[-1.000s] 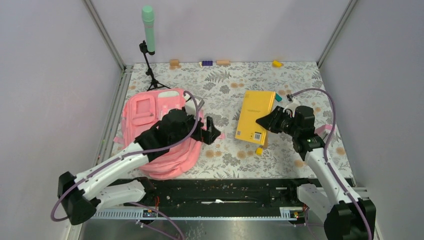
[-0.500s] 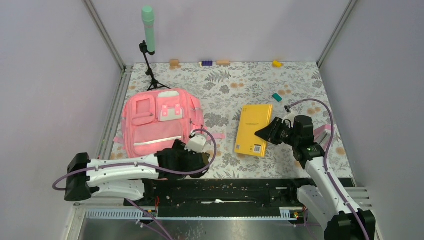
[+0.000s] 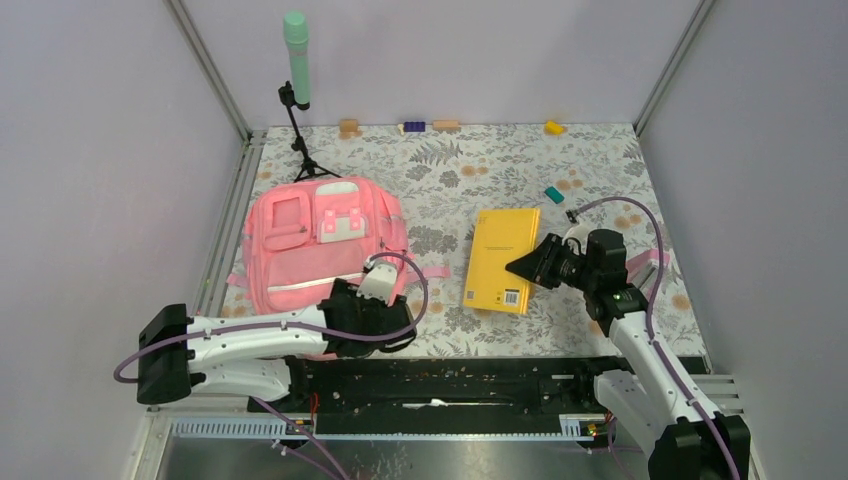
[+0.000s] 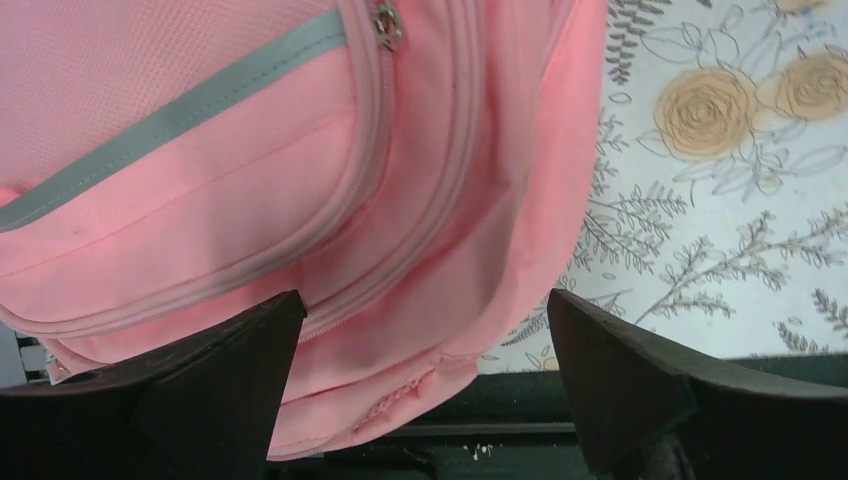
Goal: Pack the student bag
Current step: Pick up the book from the center of the board, then place the book in the student bag.
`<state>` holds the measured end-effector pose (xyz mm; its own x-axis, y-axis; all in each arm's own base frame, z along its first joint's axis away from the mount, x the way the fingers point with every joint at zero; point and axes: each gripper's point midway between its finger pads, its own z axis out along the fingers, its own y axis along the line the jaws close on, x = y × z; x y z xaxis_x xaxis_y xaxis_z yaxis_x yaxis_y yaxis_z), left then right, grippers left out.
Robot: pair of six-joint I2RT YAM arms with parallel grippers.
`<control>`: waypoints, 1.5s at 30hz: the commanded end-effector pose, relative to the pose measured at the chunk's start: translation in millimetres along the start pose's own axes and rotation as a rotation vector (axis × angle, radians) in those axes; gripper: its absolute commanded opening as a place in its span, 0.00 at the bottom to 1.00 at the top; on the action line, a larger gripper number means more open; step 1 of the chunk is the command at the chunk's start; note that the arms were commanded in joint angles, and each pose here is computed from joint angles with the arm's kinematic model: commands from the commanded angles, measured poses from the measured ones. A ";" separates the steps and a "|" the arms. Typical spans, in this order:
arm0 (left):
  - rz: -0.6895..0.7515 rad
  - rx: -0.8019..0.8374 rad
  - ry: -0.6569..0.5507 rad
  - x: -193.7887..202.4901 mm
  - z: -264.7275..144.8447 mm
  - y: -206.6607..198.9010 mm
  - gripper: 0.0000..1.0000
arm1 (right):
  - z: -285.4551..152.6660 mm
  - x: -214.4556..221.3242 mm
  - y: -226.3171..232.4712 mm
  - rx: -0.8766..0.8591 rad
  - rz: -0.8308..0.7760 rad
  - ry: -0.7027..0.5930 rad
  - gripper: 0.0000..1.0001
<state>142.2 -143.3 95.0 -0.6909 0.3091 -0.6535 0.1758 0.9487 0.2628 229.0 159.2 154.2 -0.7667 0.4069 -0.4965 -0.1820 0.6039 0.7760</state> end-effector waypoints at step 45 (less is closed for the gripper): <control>0.016 0.703 -0.605 -290.8 -104.1 -24.6 0.00 | -1.7 61.6 146.4 -0.506 0.037 0.392 0.00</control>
<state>240.1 -204.9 245.7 -0.4941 0.3826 -0.7807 0.5918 0.8059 0.0205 166.7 246.3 191.4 -0.9369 0.1537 -0.3139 -0.2573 0.3047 0.9171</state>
